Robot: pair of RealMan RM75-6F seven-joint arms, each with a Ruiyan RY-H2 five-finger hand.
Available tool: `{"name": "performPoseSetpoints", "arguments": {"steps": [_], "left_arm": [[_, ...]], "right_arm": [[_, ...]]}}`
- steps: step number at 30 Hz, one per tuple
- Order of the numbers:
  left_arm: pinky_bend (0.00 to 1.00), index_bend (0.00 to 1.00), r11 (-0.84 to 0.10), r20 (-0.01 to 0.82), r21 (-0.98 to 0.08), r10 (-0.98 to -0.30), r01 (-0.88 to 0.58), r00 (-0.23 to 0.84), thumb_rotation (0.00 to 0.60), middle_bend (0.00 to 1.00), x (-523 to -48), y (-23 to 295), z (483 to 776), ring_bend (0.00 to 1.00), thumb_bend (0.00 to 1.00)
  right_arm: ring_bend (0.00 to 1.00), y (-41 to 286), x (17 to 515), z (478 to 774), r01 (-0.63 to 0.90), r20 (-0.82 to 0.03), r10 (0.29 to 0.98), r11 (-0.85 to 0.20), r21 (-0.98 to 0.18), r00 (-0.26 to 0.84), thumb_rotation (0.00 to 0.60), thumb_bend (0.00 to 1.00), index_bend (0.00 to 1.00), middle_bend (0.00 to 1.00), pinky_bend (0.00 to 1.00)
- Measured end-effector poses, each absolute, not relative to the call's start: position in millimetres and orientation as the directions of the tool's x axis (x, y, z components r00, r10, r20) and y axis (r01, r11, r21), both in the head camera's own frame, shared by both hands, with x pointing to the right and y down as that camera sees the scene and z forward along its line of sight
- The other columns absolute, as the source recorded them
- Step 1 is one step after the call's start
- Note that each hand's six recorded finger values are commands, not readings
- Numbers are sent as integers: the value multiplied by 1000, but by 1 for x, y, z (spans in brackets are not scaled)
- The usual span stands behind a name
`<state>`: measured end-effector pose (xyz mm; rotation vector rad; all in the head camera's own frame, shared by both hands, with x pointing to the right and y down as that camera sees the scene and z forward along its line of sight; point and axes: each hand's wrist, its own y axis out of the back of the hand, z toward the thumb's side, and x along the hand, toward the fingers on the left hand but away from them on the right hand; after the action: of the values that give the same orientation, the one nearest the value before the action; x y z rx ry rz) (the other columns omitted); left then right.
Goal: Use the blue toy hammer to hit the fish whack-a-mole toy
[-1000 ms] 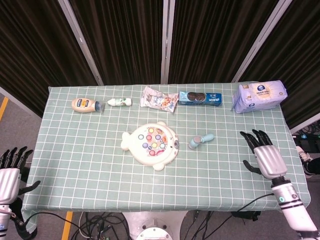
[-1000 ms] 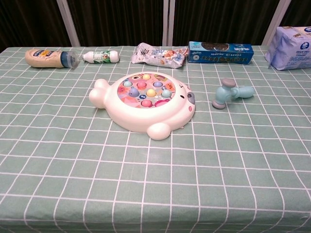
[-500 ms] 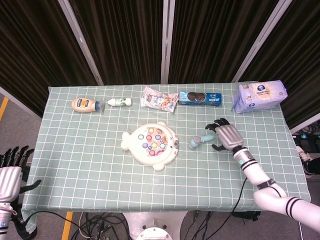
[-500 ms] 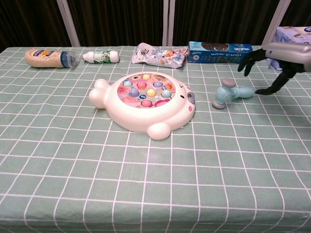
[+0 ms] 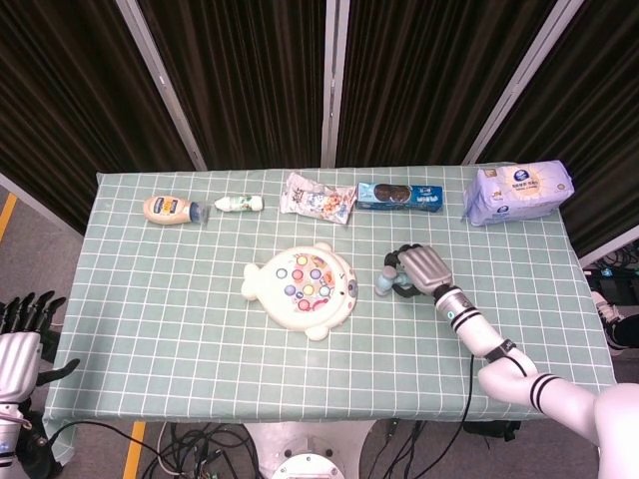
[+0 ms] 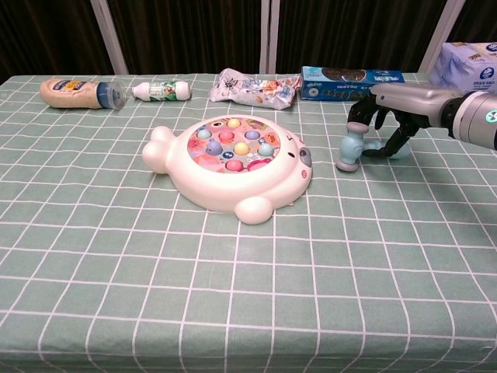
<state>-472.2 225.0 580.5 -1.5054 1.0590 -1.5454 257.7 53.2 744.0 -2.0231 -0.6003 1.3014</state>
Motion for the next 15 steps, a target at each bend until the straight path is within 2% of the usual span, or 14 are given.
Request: {"name": "performPoseSetpoints", "arguments": {"steps": [15], "left_arm": [[0, 149, -402, 405, -914, -913, -47, -54, 600, 88, -472, 226, 580, 0, 0]], "right_arm": [[319, 62, 269, 749, 62, -614, 685, -685, -726, 392, 600, 229, 479, 456, 333]]}}
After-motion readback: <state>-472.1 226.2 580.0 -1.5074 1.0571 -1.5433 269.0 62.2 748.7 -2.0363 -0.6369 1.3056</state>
